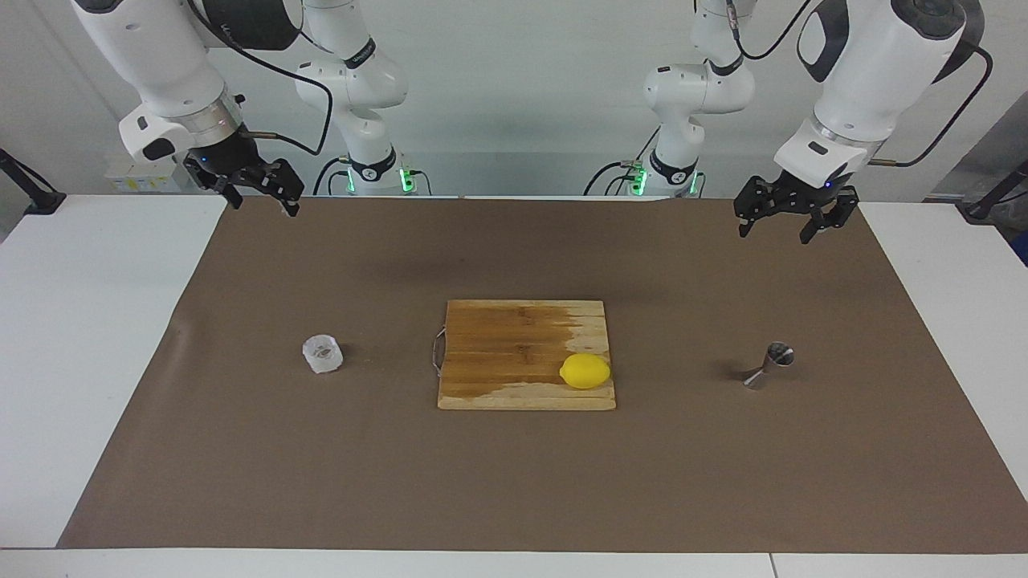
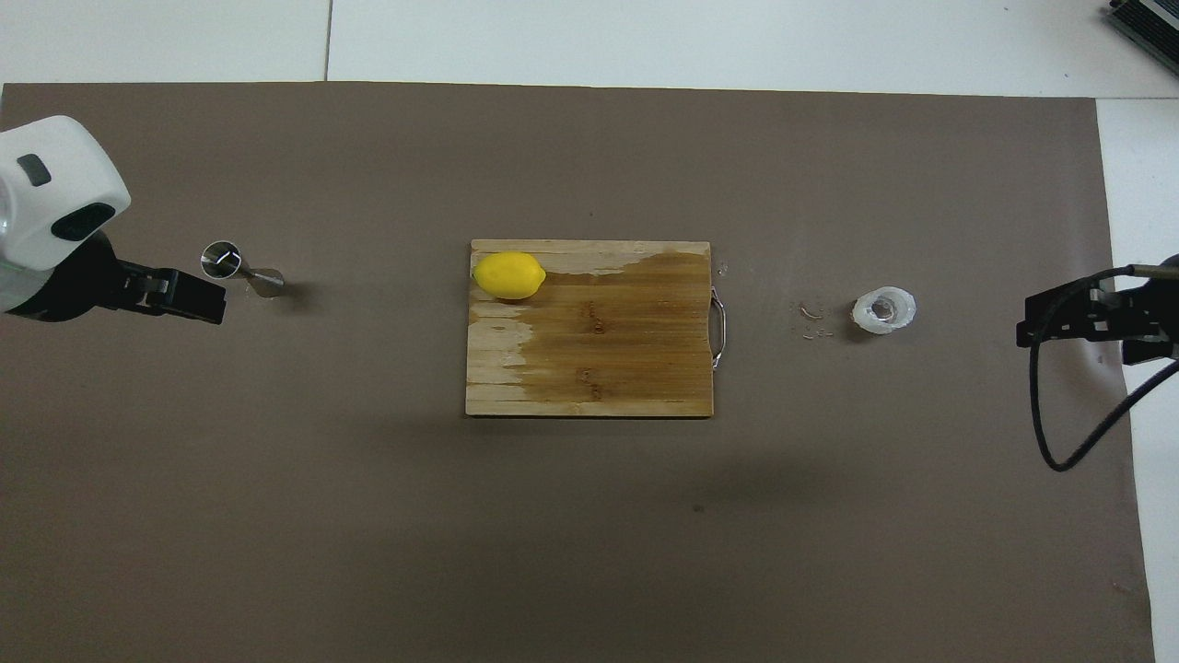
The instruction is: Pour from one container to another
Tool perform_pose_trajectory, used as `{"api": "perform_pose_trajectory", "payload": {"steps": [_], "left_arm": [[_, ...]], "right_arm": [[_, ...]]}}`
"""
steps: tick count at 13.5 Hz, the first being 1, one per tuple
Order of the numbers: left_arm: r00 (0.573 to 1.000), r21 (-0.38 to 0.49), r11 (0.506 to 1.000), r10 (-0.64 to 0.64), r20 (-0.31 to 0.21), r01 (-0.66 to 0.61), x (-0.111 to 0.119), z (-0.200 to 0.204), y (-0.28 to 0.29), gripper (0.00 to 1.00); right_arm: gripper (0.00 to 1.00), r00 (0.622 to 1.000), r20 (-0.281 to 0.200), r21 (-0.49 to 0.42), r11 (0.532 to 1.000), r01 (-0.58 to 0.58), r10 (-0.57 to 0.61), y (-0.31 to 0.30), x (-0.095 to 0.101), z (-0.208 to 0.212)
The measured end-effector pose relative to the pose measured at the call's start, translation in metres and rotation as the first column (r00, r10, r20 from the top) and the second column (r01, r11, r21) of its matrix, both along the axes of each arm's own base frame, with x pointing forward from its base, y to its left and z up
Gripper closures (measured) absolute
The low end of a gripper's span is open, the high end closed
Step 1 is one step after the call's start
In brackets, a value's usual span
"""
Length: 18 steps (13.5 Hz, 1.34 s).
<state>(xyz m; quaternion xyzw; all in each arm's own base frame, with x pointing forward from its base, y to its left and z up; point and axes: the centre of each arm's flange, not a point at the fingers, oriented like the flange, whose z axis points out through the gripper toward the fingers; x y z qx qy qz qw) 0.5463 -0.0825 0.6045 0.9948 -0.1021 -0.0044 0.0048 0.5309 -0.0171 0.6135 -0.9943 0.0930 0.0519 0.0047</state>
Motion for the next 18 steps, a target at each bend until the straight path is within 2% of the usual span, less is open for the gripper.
{"api": "perform_pose_trajectory", "payload": {"steps": [7,10,12,14,15,18], "left_arm": [[1.000,0.002,1.000,0.006,-0.010,-0.006,-0.002,0.001,0.000,0.00],[0.992,-0.004,0.992,0.125,-0.009,-0.125,-0.004,0.003,0.000,0.00],[0.973,-0.042,0.972,0.229,-0.031,-0.230,-0.002,0.000,0.002,0.00],[0.927,-0.097,0.923,0.366,-0.079,-0.372,0.006,-0.008,0.024,0.00],[0.889,-0.122,0.882,0.445,-0.110,-0.456,0.012,-0.014,0.038,0.00],[0.721,-0.150,0.707,0.661,-0.211,-0.692,0.039,-0.043,0.067,0.00]], "right_arm": [[0.00,1.000,0.000,0.000,1.000,0.000,0.000,0.000,0.000,0.000],[0.00,1.000,0.000,0.000,1.000,0.000,0.000,0.000,0.000,0.000],[0.00,1.000,0.000,0.000,1.000,0.000,0.000,0.000,0.000,0.000],[0.00,1.000,0.000,0.000,1.000,0.000,0.000,0.000,0.000,0.000],[0.00,1.000,0.000,0.000,1.000,0.000,0.000,0.000,0.000,0.000],[0.00,1.000,0.000,0.000,1.000,0.000,0.000,0.000,0.000,0.000]]}}
